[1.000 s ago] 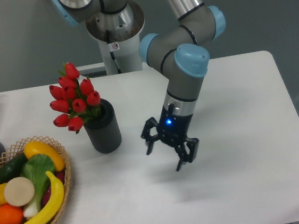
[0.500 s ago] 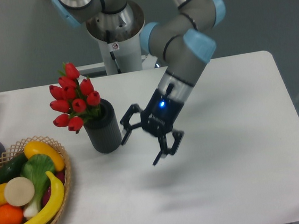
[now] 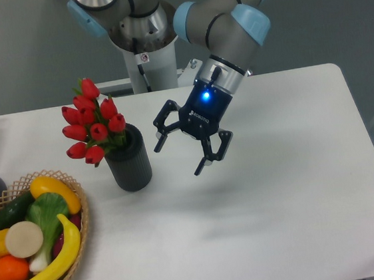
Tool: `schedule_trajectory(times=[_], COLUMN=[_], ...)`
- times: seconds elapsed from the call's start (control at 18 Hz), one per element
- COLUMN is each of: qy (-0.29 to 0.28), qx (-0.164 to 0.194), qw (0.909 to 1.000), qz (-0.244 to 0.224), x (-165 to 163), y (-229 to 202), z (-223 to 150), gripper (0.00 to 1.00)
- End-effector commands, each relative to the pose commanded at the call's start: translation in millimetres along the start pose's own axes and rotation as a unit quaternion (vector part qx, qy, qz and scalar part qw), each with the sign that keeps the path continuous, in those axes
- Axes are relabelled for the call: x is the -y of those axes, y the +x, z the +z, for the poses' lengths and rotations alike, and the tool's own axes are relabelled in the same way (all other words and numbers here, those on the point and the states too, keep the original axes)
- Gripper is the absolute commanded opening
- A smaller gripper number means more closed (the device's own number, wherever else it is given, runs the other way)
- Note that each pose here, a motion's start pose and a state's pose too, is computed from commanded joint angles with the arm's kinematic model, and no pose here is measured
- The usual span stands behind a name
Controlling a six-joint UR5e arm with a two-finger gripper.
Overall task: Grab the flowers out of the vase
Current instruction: 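Lower the open gripper onto the red tulip stems above the vase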
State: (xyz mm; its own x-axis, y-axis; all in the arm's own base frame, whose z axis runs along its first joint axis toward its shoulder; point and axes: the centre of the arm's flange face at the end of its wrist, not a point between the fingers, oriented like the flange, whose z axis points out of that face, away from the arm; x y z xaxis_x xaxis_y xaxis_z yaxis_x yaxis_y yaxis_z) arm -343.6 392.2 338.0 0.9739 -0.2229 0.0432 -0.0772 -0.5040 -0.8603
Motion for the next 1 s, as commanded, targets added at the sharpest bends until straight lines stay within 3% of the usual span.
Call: schedule_trajectory(times=[0.5, 1.0], qy=[-0.007, 0.001], qx=[-0.004, 0.002], qw=[0.9999, 0.9995], qz=[0.01, 0.032], x=[-33, -27], y=[44, 96], z=[-4, -15], gripper=[1.0, 1.0])
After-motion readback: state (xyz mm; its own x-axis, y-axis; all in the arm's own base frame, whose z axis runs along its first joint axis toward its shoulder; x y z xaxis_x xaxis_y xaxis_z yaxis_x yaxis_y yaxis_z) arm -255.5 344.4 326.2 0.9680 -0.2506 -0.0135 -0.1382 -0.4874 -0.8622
